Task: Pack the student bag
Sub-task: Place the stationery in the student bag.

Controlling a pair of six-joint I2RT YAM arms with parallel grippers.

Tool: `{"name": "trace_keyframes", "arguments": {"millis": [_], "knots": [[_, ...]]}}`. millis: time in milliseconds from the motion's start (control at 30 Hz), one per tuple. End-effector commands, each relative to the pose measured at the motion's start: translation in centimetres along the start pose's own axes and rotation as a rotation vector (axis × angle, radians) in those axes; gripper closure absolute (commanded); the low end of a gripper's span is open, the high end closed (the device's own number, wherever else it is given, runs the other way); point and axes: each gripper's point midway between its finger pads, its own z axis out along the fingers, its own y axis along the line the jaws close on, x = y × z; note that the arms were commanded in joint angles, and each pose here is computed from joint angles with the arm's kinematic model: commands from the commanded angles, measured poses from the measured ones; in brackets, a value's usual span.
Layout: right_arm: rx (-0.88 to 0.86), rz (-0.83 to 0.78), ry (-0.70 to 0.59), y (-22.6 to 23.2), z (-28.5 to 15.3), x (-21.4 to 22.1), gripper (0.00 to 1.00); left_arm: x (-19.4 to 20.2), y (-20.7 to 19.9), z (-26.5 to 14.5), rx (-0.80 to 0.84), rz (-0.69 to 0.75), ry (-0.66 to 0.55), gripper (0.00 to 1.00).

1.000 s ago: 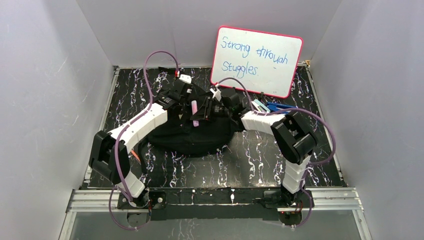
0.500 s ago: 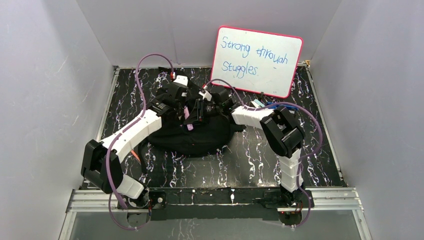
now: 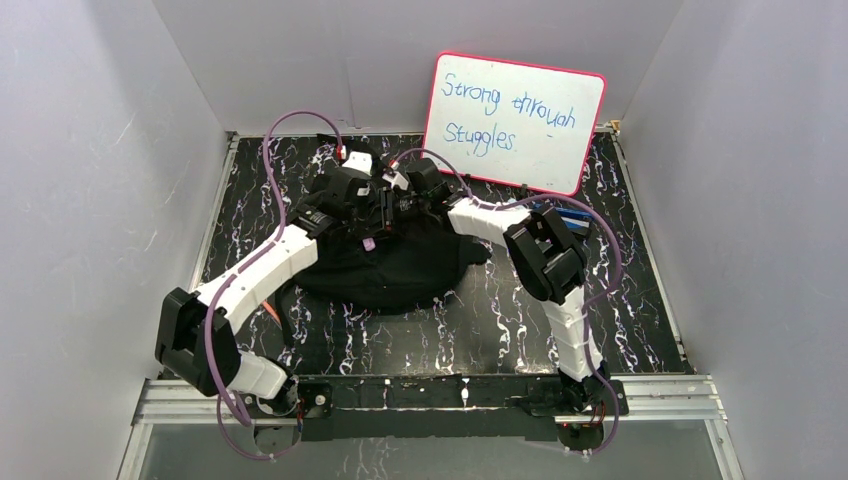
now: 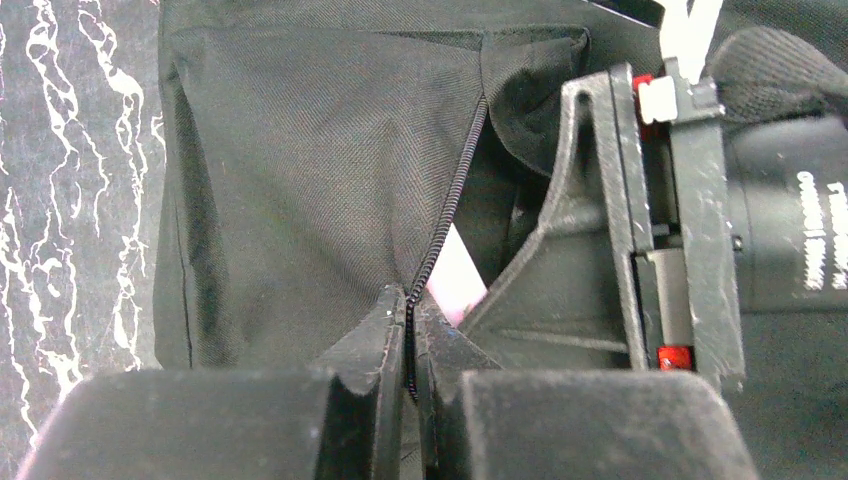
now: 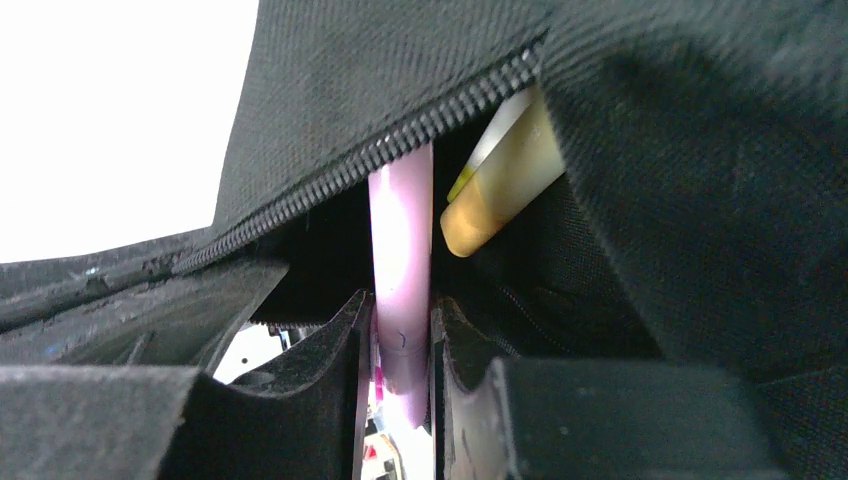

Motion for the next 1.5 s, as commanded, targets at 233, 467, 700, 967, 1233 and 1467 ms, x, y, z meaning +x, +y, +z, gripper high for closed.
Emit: {"name": "trace_keyframes", "arguments": {"millis": [233, 467, 700, 967, 1233, 1467], "knots": [[-0.101, -0.054, -0.069, 4.2, 0.0, -3.8, 0.94, -1.2, -0.3, -2.1, 0.061, -0.029, -0.063, 1.0], [-0.097, -0.057, -0.104, 4.2, -1.5, -5.7, 0.94, -1.1, -0.2, -2.0, 0.06, -0.02, -0.062, 1.0], [-0.1, -0.021, -0.167, 3.4, -1.2, -6.5, 0.94, -1.0, -0.5, -1.9, 0.067, -0.025, -0.055, 1.0], [-0.089, -0.011, -0.232, 3.8, 0.8, -5.9, 0.91, -1.6, -0.6, -2.2, 0.076, -0.047, -0.069, 1.0], [-0.051, -0.074, -0.242, 3.5, 3.4, -3.8, 0.89, -1.2, 0.2, -2.2, 0.036, -0.053, -0.068, 1.0], [-0.019, -0.117, -0.216, 2.2, 3.2, -2.8, 0.48, -1.2, 0.5, -2.5, 0.024, -0.064, -0.074, 1.0]]}}
